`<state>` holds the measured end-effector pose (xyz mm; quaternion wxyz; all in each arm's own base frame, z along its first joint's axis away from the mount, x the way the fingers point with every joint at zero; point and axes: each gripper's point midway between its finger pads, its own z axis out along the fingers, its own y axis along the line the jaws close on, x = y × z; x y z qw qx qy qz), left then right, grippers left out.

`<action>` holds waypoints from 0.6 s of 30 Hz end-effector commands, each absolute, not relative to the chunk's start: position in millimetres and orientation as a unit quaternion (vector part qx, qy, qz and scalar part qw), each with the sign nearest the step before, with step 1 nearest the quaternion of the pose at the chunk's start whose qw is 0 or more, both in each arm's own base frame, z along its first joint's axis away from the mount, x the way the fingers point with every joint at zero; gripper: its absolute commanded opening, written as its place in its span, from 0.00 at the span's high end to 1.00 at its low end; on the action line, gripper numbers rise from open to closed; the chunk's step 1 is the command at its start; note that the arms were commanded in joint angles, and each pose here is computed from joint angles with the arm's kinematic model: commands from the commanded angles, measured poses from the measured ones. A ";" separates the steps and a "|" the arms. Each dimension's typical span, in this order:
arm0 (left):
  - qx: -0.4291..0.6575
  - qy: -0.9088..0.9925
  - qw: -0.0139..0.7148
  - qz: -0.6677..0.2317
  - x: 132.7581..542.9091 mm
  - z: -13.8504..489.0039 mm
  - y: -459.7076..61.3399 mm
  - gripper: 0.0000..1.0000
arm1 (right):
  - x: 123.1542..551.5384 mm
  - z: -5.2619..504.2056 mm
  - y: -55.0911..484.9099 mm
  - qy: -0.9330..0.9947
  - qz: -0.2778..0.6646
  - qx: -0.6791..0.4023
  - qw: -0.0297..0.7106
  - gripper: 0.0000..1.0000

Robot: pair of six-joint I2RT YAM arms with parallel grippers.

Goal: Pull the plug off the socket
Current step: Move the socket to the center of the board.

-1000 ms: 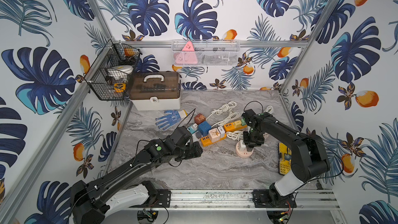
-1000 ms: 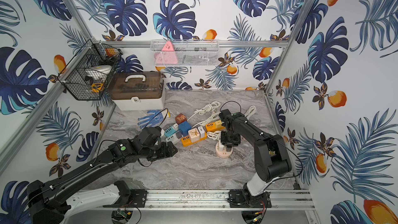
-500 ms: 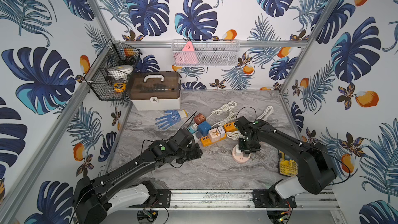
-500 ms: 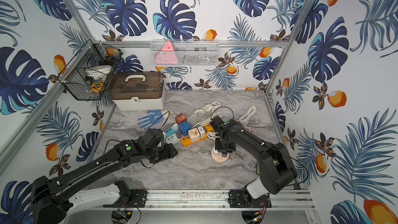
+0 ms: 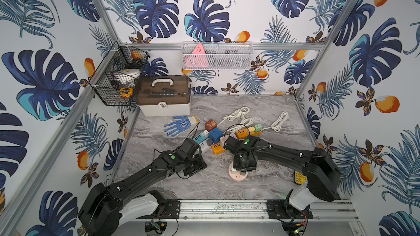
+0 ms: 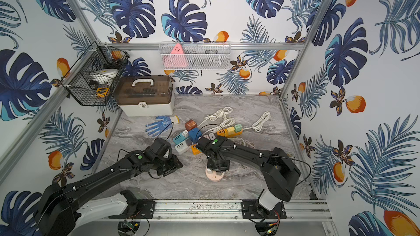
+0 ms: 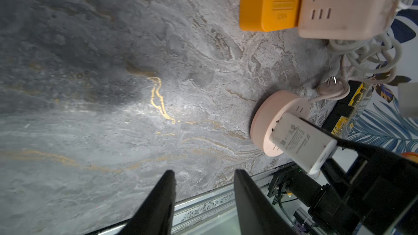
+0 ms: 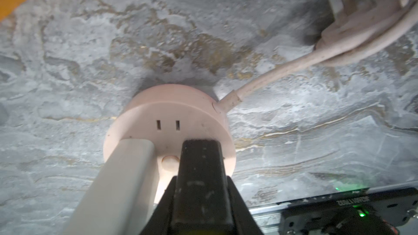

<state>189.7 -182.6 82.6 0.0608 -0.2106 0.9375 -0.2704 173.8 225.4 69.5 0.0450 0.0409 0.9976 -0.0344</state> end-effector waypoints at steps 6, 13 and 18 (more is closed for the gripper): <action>-0.226 0.919 0.046 -0.318 198.1 82.3 -168.2 0.50 | 164.2 60.8 309.6 0.999 0.000 0.019 0.038 0.95; -0.253 0.915 0.031 -0.314 194.8 74.2 -146.8 0.51 | 167.4 52.7 351.7 0.999 0.034 0.002 0.016 0.95; -0.248 0.907 0.022 -0.341 202.4 71.6 -155.1 0.52 | 167.2 45.9 355.2 1.000 0.025 0.003 0.005 0.95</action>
